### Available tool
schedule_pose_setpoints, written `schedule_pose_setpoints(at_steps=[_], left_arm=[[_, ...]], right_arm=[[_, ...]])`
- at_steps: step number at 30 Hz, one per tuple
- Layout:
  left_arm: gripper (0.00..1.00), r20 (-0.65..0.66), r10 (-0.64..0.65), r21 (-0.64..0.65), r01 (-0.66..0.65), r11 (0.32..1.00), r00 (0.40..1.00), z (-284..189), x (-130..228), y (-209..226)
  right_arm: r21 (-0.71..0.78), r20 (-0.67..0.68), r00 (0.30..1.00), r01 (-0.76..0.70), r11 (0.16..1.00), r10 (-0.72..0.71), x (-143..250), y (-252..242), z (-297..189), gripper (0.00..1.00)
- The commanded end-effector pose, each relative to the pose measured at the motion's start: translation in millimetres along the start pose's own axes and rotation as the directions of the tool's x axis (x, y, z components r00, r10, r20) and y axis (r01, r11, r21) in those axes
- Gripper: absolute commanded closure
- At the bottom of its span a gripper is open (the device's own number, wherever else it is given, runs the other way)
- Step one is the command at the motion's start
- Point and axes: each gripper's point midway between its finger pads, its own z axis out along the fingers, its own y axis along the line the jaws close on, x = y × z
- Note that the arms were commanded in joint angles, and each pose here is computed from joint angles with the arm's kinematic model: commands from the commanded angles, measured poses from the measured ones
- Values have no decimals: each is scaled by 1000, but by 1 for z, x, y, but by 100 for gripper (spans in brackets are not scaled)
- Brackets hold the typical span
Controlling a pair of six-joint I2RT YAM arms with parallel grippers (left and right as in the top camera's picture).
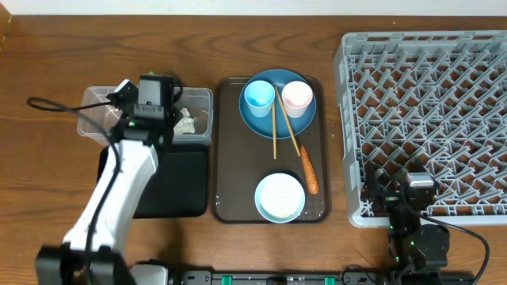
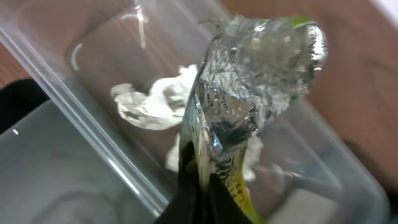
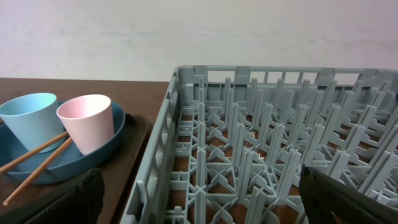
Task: Sort waste into correct bins and load items into the dishwasher rack
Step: 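Carry the foil and wrapper into the clear bin and release, then move the left gripper over the carrot beside the light-blue bowl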
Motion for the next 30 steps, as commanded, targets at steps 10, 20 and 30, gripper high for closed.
schedule_pose_setpoints(at_steps=[10,20,30], left_arm=[[30,69,120,17,-121,992,990,15,-21,-7],[27,-66,258,447,-203,871,964,-76,9,-50],[27,-220,493,599,-282,749,842,-147,92,-37]], right_arm=[[0,-3,1000,-14,1000,14,1,0,0,1],[0,-3,1000,-14,1000,14,1,0,0,1],[0,-3,1000,-14,1000,14,1,0,0,1]])
